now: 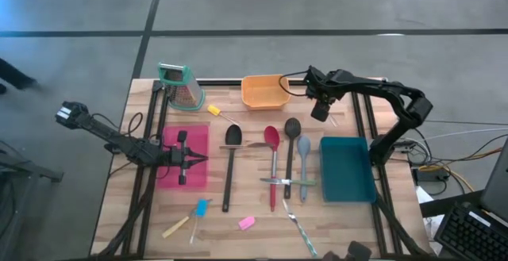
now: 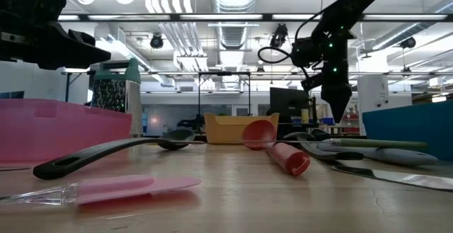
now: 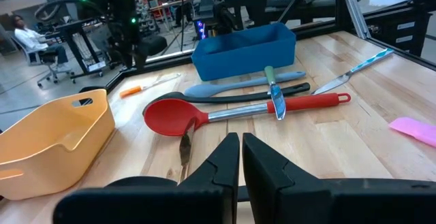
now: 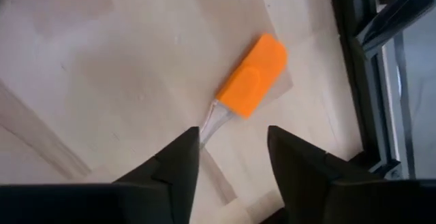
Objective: Pick & Place Kitchen Items
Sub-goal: Put the orange spatula into the yellow bin
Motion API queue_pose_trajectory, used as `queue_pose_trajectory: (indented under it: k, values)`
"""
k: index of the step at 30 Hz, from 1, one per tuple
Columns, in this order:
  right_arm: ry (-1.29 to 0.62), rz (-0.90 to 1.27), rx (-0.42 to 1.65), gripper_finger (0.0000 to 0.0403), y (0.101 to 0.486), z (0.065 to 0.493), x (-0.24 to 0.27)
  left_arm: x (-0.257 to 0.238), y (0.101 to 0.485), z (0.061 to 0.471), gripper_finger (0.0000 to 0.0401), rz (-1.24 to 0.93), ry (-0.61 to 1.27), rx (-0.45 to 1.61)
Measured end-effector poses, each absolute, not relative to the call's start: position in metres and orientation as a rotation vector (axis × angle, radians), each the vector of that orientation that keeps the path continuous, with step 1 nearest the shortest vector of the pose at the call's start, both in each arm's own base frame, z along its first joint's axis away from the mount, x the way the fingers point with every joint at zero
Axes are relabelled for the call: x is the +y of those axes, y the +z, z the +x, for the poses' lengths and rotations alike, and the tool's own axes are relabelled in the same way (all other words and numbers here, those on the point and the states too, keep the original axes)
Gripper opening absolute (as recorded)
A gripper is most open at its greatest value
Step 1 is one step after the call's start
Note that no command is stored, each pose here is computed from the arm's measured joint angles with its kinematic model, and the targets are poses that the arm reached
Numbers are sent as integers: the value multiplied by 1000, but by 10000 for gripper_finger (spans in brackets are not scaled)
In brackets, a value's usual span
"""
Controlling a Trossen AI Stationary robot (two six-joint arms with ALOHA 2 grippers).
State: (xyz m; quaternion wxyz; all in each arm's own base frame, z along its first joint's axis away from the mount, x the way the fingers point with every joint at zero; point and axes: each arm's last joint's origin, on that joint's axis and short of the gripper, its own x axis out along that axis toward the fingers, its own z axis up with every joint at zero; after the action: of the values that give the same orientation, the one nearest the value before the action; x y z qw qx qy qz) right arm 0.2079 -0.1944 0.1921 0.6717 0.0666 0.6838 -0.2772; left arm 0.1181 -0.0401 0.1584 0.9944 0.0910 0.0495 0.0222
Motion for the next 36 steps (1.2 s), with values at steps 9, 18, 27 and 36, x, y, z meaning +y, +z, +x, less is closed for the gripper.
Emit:
queue_pose_trajectory:
  k: [9, 18, 27, 36]
  values:
    - [-612, 203, 1524, 200, 189, 203, -199, -40, 158, 118, 23, 183, 44, 100]
    - [-615, 209, 1484, 186, 179, 207, -211, -40, 158, 118, 23, 183, 45, 100]
    - [-676, 276, 1494, 168, 175, 195, -231, -40, 158, 118, 23, 182, 45, 99]
    - [-682, 301, 1499, 177, 168, 195, -235, -40, 158, 118, 23, 182, 44, 99]
